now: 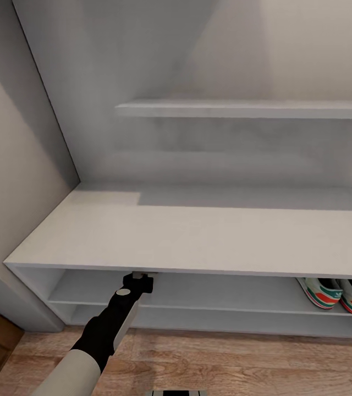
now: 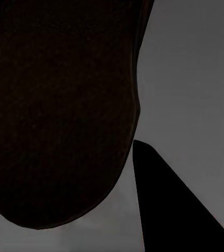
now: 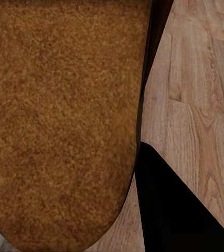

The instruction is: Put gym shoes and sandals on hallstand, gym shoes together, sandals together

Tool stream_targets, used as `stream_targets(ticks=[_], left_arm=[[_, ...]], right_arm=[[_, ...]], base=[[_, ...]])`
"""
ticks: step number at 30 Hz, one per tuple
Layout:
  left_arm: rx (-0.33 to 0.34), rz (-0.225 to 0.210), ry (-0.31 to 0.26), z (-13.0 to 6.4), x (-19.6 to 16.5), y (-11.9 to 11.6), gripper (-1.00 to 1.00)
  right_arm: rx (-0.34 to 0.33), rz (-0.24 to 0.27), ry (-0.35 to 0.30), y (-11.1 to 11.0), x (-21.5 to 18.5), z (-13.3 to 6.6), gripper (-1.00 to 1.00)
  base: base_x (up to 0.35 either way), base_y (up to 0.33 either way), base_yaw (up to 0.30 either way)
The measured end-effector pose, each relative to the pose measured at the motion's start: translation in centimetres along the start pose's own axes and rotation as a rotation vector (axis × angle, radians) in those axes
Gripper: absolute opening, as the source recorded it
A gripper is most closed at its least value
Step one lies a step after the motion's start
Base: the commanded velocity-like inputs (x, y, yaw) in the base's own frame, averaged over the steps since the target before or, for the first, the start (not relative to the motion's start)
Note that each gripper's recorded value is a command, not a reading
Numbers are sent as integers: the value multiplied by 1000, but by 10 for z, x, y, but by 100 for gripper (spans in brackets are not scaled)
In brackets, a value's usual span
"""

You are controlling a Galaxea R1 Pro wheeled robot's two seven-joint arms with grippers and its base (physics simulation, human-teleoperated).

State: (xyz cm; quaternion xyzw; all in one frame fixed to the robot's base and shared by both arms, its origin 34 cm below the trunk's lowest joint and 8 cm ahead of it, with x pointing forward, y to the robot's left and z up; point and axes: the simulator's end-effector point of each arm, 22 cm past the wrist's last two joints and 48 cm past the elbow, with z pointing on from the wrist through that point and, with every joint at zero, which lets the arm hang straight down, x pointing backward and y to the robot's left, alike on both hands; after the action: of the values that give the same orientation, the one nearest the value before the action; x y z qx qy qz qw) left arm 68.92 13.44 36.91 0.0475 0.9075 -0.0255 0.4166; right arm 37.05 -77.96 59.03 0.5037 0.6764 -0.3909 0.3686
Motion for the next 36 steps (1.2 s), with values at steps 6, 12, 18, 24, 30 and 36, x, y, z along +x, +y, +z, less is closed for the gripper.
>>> stream_targets(ticks=[6,12,18,24,30,36], left_arm=[[0,1,1,0,0,0,-100],[0,5,2,0,1,0,100],[-1,5,1,0,0,1,100],[-1,5,-1,0,0,1,100],[-1,5,-1,0,-1,1,100],[-1,5,-1,0,-1,1,100]], right_arm=[[0,0,0,0,0,0,-100],[1,0,0,0,0,0,-100],[1,0,0,0,0,0,-100],[1,0,-1,0,0,0,-100],[9,-9,0,-2,0,0,-100],[25,-29,2,-6,0,0,-100]], base=[[0,0,0],[0,0,0],[0,0,0],[0,0,0],[0,0,0],[0,0,0]])
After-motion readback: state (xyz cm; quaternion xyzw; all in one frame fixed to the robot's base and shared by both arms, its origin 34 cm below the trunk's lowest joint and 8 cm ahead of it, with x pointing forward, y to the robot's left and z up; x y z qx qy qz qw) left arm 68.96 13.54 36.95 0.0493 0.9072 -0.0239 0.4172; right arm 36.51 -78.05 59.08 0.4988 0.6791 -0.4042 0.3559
